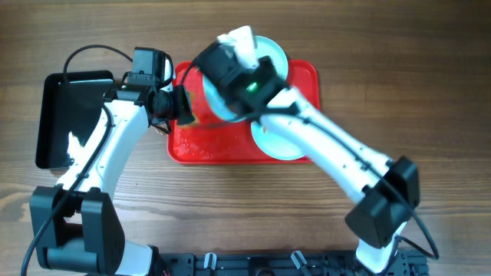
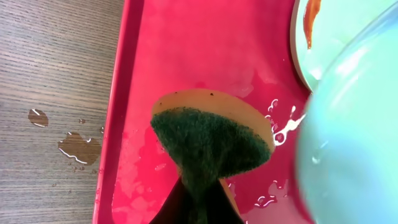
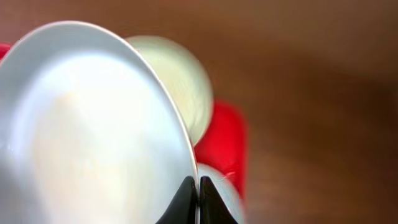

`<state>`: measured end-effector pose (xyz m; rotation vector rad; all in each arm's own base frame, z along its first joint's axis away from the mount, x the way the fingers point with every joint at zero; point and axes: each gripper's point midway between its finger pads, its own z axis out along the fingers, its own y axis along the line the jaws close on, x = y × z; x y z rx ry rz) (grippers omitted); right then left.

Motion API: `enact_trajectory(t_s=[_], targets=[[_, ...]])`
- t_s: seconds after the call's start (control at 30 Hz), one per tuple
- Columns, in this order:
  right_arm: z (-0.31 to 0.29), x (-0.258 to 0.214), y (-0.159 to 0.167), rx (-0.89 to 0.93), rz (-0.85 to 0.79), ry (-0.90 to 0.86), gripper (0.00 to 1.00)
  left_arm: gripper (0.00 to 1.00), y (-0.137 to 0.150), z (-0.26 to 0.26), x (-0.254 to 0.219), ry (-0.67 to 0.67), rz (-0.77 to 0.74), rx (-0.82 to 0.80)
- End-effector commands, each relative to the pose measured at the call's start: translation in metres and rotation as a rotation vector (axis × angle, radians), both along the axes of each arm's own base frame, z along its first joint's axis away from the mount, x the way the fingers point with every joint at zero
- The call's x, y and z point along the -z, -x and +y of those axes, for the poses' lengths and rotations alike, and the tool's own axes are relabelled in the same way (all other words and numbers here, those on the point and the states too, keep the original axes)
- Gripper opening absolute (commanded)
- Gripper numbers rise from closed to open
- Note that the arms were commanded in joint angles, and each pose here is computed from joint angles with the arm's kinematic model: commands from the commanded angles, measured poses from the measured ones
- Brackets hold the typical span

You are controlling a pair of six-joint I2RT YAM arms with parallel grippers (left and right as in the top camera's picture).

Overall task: Clean dirty plates on tray and stack at the side
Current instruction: 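Lift the cleaned plate with the right gripper toward the upper right, then set the plate down at the upper right and release it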

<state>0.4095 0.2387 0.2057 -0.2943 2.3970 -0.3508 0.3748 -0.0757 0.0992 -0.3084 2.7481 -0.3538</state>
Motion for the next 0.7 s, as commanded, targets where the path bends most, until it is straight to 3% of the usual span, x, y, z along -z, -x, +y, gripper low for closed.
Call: enact_trajectory(t_s=[0.0,0.17,0.37,0.57,0.6,0.63,0.67], targets=[[-0.024,0.015,-0.012,0.043,0.241,-0.371,0.04,0.04,0.0,-0.001,-0.003,0.014,-0.007,0.0],[-0.138,0.025,-0.042,0.257,0.351,-0.667,0.04,0.04,0.0,-0.001,-0.002,0.014,-0.006,0.0],[-0.257,0.077,-0.044,0.532,0.312,-0.679,0.04,0.04,0.001,-0.001,-0.002,0.014,-0.002,-0.002],[-0.291,0.133,-0.032,0.715,0.265,-0.639,0.05,0.04,0.003,-0.001,-0.001,0.013,0.006,-0.002],[-0.291,0.135,-0.031,0.716,0.265,-0.64,0.09,0.04,0.003,-0.001,-0.001,0.013,0.006,-0.002],[-0.291,0.137,-0.03,0.716,0.268,-0.639,0.25,0.04,0.003,-0.001,-0.001,0.013,0.006,-0.002],[-0.291,0.137,-0.029,0.717,0.273,-0.638,0.65,0.04,0.003,-0.001,-0.001,0.013,0.006,-0.002]])
